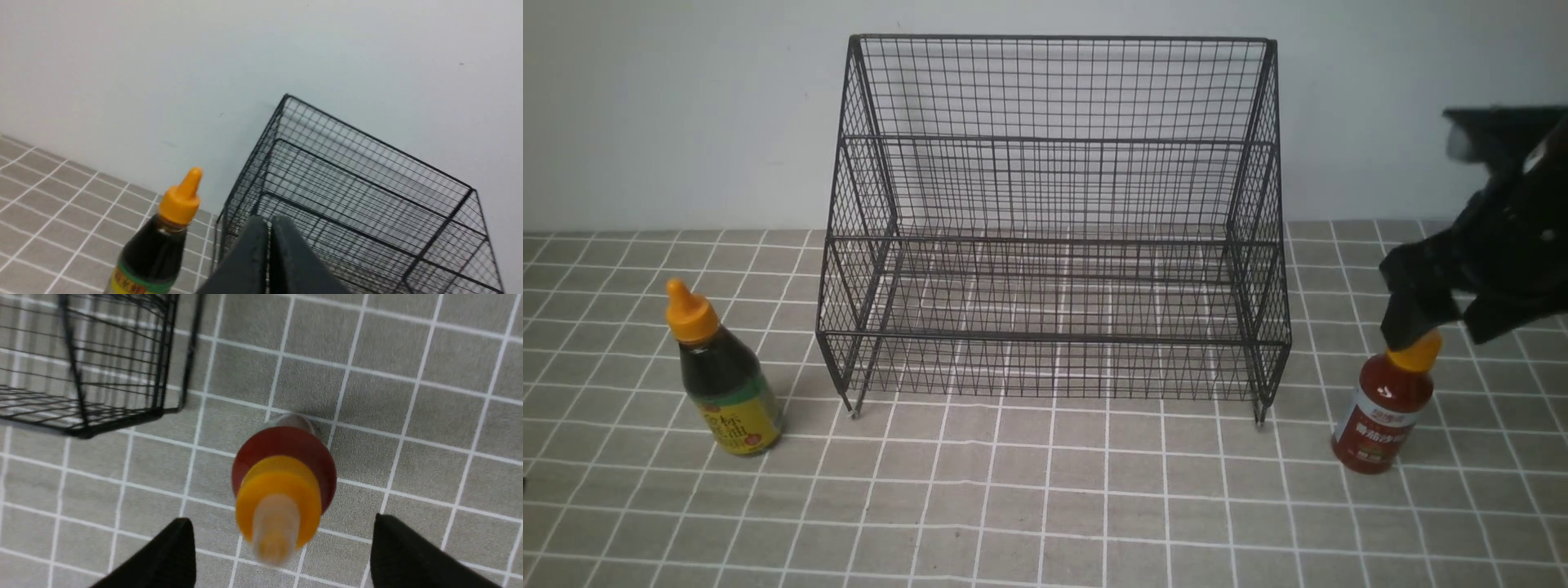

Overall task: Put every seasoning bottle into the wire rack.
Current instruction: Use the right arm to grab the condiment bottle closest to it

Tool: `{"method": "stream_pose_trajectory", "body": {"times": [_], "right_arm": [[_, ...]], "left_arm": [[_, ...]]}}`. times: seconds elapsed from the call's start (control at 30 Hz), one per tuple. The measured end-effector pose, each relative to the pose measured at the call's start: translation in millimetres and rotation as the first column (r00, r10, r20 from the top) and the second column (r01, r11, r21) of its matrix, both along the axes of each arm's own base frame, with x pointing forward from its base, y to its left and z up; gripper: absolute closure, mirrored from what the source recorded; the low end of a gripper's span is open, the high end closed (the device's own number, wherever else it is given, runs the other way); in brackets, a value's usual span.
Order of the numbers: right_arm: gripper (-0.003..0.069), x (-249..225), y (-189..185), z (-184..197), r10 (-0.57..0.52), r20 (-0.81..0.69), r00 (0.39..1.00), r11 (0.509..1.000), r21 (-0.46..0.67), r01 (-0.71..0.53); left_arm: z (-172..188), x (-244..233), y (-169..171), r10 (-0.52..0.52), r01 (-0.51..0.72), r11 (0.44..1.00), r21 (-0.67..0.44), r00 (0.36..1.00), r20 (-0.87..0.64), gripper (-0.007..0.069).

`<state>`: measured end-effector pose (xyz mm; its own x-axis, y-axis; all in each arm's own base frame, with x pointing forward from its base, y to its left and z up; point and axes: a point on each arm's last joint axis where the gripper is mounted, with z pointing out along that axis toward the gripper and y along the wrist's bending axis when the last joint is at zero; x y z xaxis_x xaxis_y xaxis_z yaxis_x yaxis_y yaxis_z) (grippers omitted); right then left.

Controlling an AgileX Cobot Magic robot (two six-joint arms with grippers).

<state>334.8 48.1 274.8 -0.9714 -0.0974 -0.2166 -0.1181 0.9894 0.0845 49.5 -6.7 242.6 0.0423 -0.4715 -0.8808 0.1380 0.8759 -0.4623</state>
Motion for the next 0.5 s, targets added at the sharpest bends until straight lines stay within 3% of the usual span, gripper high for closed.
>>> {"method": "stream_pose_trajectory", "body": {"times": [0.07, 0.23, 0.27, 0.3, 0.33, 0.37, 0.43, 0.47, 0.5], "right_arm": [[0.0148, 5.2, -0.2, -9.4, -0.002, -0.015, 1.0, 1.0, -0.011, 0.002], [0.0265, 14.4, 0.9, -24.2, -0.006, -0.024, 1.0, 1.0, -0.011, 0.006], [0.0364, 14.7, 1.9, -24.6, -0.007, -0.023, 1.0, 1.0, 0.0, 0.007], [0.037, 14.6, 2.1, -24.5, -0.002, -0.024, 1.0, 1.0, 0.001, 0.002], [0.0368, 14.8, 2.1, -24.3, -0.002, -0.023, 1.0, 1.0, 0.001, 0.002], [0.0362, 14.5, 2.2, -23.2, 0.005, -0.028, 1.0, 1.0, 0.0, -0.005], [0.0362, 13.4, 2.2, -16.6, 0.012, -0.038, 0.999, 1.0, 0.0, -0.012], [0.0362, 13.2, 2.2, -14.8, 0.012, -0.035, 0.999, 1.0, 0.0, -0.012], [0.0362, 12.4, 2.2, -3.9, 0.015, -0.017, 1.0, 1.0, 0.002, -0.015]], "left_arm": [[21.0, -0.8, -2.9, -0.029, 0.03, 0.999, 0.037, 0.999, -0.039, 0.0632], [63.3, 17.6, -14.1, -0.123, 0.184, 0.976, 0.118, 0.908, -0.4, 0.0632], [74.5, 31.9, -18.1, -0.148, 0.258, 0.959, 0.114, 0.803, -0.577, 0.0632], [79.0, 41.0, -19.8, -0.154, 0.295, 0.95, 0.105, 0.732, -0.664, 0.0632], [79.7, 42.9, -20.2, -0.155, 0.301, 0.948, 0.102, 0.717, -0.68, 0.0632], [84.2, 56.7, -21.6, -0.152, 0.34, 0.937, 0.087, 0.617, -0.773, 0.0632], [88.0, 79.5, -22.5, -0.135, 0.379, 0.922, 0.071, 0.491, -0.86, 0.0632], [88.1, 81.5, -22.3, -0.131, 0.383, 0.921, 0.074, 0.483, -0.866, 0.0632], [87.3, 94.7, -22.2, -0.115, 0.403, 0.912, 0.075, 0.428, -0.896, 0.0632]]}}
